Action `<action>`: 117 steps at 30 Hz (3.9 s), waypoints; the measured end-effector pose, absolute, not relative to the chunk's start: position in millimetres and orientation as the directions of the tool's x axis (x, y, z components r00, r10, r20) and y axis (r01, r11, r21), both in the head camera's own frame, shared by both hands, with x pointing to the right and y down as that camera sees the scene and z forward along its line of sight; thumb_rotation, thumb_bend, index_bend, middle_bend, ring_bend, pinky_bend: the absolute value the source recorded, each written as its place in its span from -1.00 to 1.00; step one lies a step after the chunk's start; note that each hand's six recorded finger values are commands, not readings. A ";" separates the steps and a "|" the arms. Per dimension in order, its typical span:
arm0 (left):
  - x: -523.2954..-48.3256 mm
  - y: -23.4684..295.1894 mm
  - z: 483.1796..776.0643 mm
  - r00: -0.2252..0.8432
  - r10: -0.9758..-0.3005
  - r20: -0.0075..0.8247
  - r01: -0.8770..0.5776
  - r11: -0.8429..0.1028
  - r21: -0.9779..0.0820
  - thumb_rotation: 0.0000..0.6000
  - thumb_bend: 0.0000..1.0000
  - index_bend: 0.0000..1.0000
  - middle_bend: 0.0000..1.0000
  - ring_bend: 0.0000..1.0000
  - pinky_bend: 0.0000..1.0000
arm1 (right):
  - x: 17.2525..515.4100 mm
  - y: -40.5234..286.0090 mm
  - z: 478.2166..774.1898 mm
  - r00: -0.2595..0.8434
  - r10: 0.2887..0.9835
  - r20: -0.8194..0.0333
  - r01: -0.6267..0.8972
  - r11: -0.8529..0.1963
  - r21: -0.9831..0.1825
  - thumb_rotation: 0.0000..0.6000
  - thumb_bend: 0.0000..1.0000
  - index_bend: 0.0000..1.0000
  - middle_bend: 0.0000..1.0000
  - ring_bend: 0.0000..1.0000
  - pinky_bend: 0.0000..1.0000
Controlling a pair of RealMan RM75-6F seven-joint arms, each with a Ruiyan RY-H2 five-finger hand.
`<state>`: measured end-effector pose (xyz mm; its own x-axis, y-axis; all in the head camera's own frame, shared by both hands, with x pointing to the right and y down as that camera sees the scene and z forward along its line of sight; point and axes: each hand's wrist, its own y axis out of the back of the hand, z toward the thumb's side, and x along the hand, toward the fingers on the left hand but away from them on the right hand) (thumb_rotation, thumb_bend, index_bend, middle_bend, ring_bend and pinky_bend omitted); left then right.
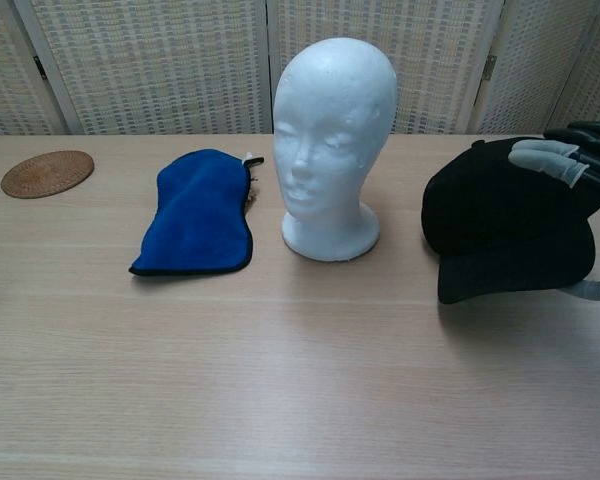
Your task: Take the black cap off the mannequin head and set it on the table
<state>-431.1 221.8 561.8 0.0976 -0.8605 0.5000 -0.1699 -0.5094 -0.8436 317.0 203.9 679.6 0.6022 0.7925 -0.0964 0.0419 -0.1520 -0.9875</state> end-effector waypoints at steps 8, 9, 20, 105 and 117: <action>-429.7 220.9 560.3 0.102 -0.861 0.498 -0.168 -0.509 -0.844 1.00 -0.56 -0.39 -0.49 -0.51 -0.64 | 302.4 211.0 678.1 0.622 0.779 -0.075 0.094 -0.170 -0.981 1.00 -1.00 -1.00 -1.00 -1.00 -1.00; -429.8 220.8 559.9 0.102 -0.861 0.498 -0.167 -0.508 -0.845 1.00 -0.56 -0.39 -0.49 -0.51 -0.64 | 301.1 211.4 677.9 0.625 0.777 -0.074 0.096 -0.171 -0.981 1.00 -1.00 -1.00 -1.00 -1.00 -1.00; -429.2 221.4 560.9 0.101 -0.857 0.505 -0.166 -0.515 -0.841 1.00 -0.56 -0.39 -0.49 -0.50 -0.64 | 298.7 214.2 681.6 0.573 0.811 -0.119 0.172 -0.260 -0.950 1.00 -1.00 -1.00 -1.00 -1.00 -1.00; -439.3 220.6 572.4 0.065 -0.866 0.496 -0.151 -0.500 -0.853 1.00 -0.56 -0.39 -0.49 -0.50 -0.64 | 399.5 180.3 588.9 0.133 0.932 -0.338 0.060 -0.348 -0.935 1.00 -1.00 -1.00 -1.00 -1.00 -1.00; -441.3 221.7 574.7 0.057 -0.866 0.497 -0.149 -0.500 -0.853 1.00 -0.56 -0.39 -0.49 -0.51 -0.64 | 425.7 192.2 584.7 0.025 0.914 -0.405 0.090 -0.405 -0.910 1.00 -1.00 -1.00 -1.00 -1.00 -1.00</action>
